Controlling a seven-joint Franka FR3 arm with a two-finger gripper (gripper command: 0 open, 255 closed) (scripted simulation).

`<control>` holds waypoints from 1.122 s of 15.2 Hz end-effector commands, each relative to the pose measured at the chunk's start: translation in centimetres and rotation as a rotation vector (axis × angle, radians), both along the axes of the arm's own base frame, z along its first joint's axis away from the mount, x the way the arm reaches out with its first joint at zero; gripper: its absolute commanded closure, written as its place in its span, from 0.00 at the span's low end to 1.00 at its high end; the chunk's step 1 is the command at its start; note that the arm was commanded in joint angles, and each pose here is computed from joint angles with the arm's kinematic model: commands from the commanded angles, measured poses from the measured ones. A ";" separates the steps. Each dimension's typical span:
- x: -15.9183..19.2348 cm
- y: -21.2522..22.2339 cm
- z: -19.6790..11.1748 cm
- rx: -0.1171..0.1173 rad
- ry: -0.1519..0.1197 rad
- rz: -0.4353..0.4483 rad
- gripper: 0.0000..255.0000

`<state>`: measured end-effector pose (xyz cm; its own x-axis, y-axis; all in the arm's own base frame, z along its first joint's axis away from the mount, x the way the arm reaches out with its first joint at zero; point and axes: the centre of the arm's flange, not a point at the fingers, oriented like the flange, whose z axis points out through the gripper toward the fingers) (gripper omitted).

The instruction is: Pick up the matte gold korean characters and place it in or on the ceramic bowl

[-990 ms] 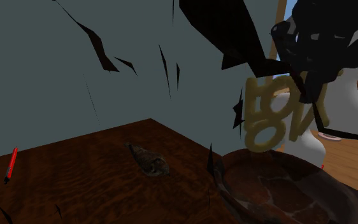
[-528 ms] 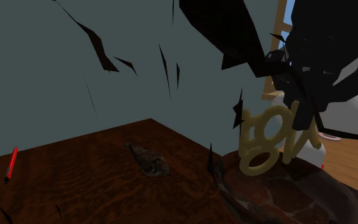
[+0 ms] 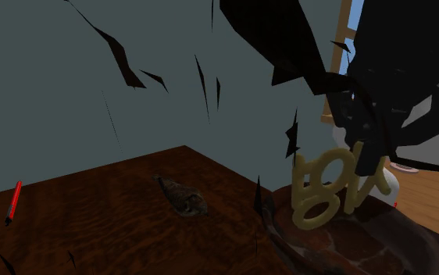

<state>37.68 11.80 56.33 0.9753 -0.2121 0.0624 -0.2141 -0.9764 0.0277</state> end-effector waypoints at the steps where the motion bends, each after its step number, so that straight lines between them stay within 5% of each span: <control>1: 0.0 0.0 0.0 0.000 0.000 0.000 1.00; 2: 0.0 0.0 0.0 0.000 0.000 0.000 1.00; 3: 0.0 0.0 0.0 0.000 0.000 0.000 0.00; 8: 0.0 0.0 0.0 0.000 0.000 0.000 0.00; 12: -0.3 0.2 5.0 0.000 0.000 0.000 0.00; 17: -0.3 0.2 5.0 0.000 0.000 0.000 0.00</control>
